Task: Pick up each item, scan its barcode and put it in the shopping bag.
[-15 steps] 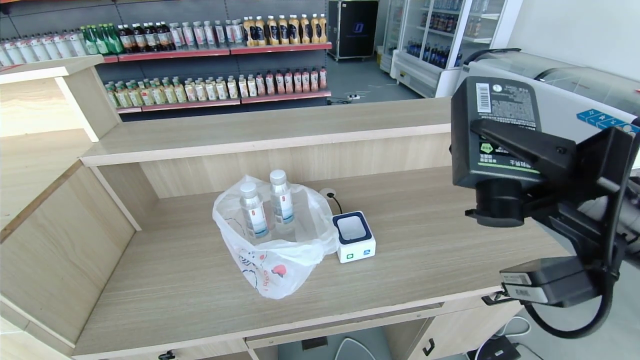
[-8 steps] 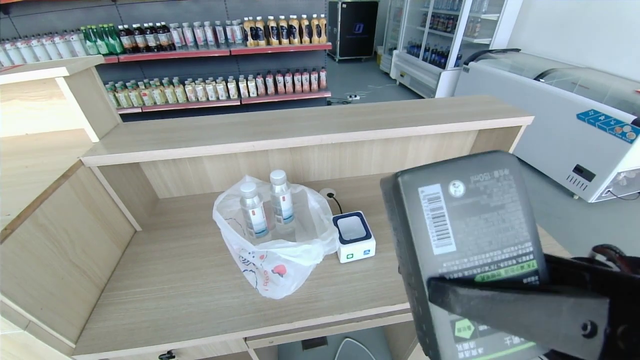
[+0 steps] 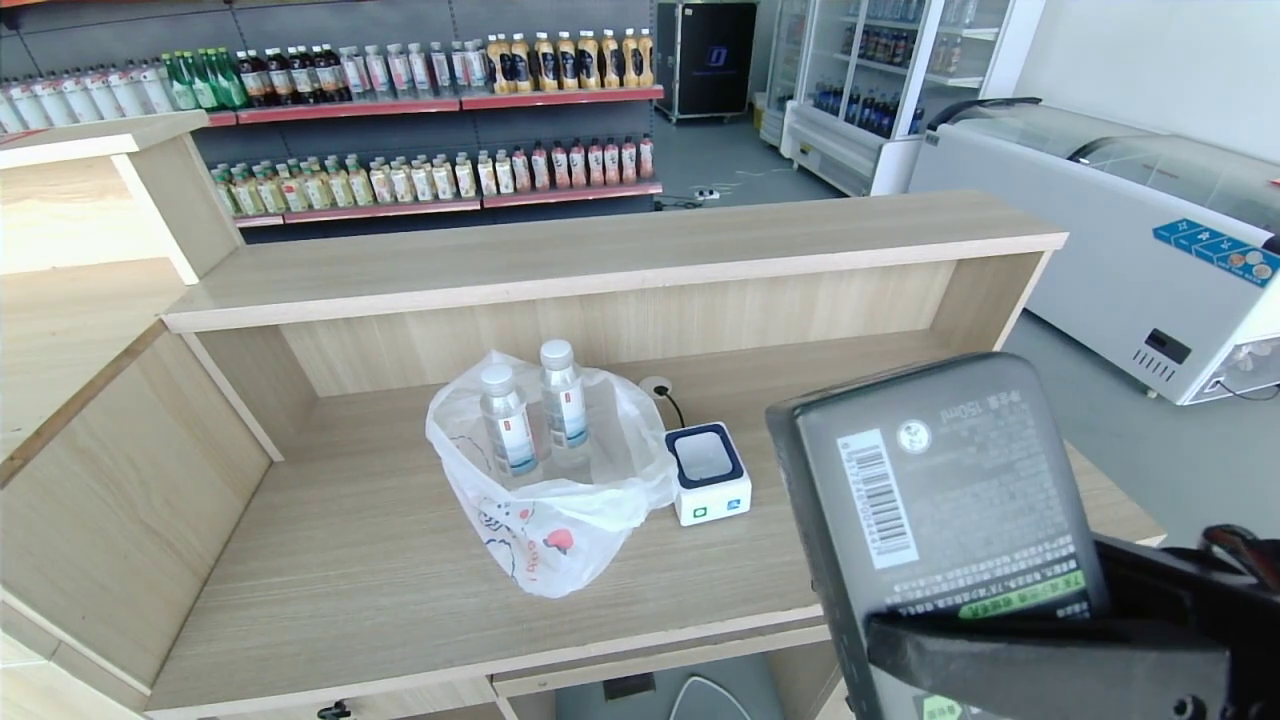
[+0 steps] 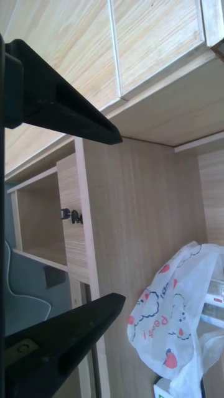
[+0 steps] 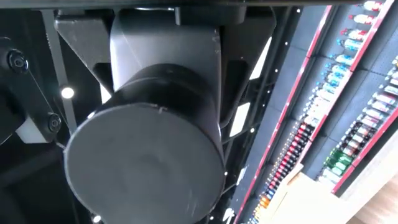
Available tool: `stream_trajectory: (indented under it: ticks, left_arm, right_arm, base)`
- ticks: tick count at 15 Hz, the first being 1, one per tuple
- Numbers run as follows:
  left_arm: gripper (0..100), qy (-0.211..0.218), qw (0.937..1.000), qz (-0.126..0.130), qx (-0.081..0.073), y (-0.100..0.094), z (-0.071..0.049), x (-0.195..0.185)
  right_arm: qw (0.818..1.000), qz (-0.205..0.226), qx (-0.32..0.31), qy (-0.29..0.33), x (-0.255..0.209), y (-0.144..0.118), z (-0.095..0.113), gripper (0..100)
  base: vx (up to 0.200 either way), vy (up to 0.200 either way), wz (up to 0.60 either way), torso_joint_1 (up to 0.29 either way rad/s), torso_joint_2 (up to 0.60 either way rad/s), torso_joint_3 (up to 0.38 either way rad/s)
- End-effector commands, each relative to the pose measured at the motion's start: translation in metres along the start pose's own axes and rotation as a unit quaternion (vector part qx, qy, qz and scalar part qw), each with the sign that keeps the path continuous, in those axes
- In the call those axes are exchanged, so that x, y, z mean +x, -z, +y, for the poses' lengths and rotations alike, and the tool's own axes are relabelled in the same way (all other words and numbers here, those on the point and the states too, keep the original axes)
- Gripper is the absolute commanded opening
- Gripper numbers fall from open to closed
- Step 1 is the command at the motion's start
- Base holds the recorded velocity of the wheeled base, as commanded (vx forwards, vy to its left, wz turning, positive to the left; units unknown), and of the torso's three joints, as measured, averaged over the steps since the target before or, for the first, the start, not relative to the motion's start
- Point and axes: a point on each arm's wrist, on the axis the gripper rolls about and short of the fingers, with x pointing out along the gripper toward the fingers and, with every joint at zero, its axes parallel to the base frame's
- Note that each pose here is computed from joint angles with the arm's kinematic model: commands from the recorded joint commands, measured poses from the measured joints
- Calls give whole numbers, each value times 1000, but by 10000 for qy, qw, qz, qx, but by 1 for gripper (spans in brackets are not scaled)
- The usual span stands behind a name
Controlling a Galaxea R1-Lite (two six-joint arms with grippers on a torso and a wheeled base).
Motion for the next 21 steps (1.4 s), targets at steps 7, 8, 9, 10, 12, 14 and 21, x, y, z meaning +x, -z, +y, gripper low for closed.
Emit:
stream_trajectory:
  ticks: [7, 8, 9, 10, 12, 14, 21]
  left_arm:
    - [100, -5, 10000, 0, -1, 0, 0, 0]
    - [100, -5, 10000, 0, -1, 0, 0, 0]
    - [100, -5, 10000, 0, -1, 0, 0, 0]
    - [100, -5, 10000, 0, -1, 0, 0, 0]
    - [100, -5, 10000, 0, -1, 0, 0, 0]
    - [100, -5, 10000, 0, -1, 0, 0, 0]
    - [100, -5, 10000, 0, -1, 0, 0, 0]
  right_arm:
    - [9994, -46, 326, 43, 31, -1, 20, 0]
    - [9994, -58, 345, 62, 33, -2, 21, 0]
    - [9994, -58, 345, 62, 33, -2, 21, 0]
    - [9992, -71, 379, 81, 34, -2, 20, 0]
    - [9982, -74, 593, 59, 33, -2, 20, 0]
    - [9931, 416, 1076, -220, 28, 12, 19, 0]
    - [6455, 5400, 5205, -1444, -48, 50, 15, 0]
  base:
    - [0, 0, 0, 0, 0, 0]
    - [0, 0, 0, 0, 0, 0]
    - [0, 0, 0, 0, 0, 0]
    - [0, 0, 0, 0, 0, 0]
    - [0, 0, 0, 0, 0, 0]
    - [0, 0, 0, 0, 0, 0]
    - [0, 0, 0, 0, 0, 0]
